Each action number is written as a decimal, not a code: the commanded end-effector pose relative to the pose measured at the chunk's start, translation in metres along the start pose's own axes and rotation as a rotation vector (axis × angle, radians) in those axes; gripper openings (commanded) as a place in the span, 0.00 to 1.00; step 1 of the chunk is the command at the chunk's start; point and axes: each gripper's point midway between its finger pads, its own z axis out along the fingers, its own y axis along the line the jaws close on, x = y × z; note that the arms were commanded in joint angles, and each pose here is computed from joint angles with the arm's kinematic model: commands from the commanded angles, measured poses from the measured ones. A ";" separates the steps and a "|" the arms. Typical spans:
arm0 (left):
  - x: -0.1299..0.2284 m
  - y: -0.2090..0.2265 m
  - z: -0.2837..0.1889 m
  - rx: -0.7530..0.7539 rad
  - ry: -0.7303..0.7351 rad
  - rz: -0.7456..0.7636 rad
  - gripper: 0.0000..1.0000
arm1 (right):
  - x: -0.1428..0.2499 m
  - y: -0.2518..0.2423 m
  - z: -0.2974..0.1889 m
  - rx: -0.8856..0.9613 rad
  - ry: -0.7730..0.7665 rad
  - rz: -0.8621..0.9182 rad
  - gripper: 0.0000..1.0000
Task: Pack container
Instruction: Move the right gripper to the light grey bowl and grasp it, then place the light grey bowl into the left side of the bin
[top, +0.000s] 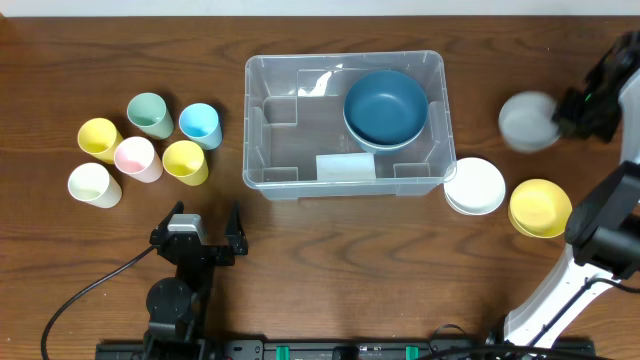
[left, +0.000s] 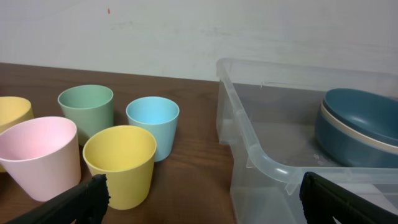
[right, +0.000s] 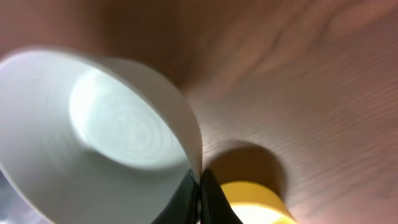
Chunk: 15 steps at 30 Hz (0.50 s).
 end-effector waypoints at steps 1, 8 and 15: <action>0.017 0.006 0.001 -0.023 0.046 0.005 0.98 | -0.023 0.033 -0.075 -0.105 -0.170 -0.037 0.01; 0.017 0.006 0.001 -0.023 0.046 0.005 0.98 | 0.002 0.130 -0.177 -0.227 -0.365 -0.254 0.01; 0.017 0.006 0.001 -0.023 0.046 0.005 0.98 | 0.086 0.273 -0.190 -0.351 -0.391 -0.606 0.01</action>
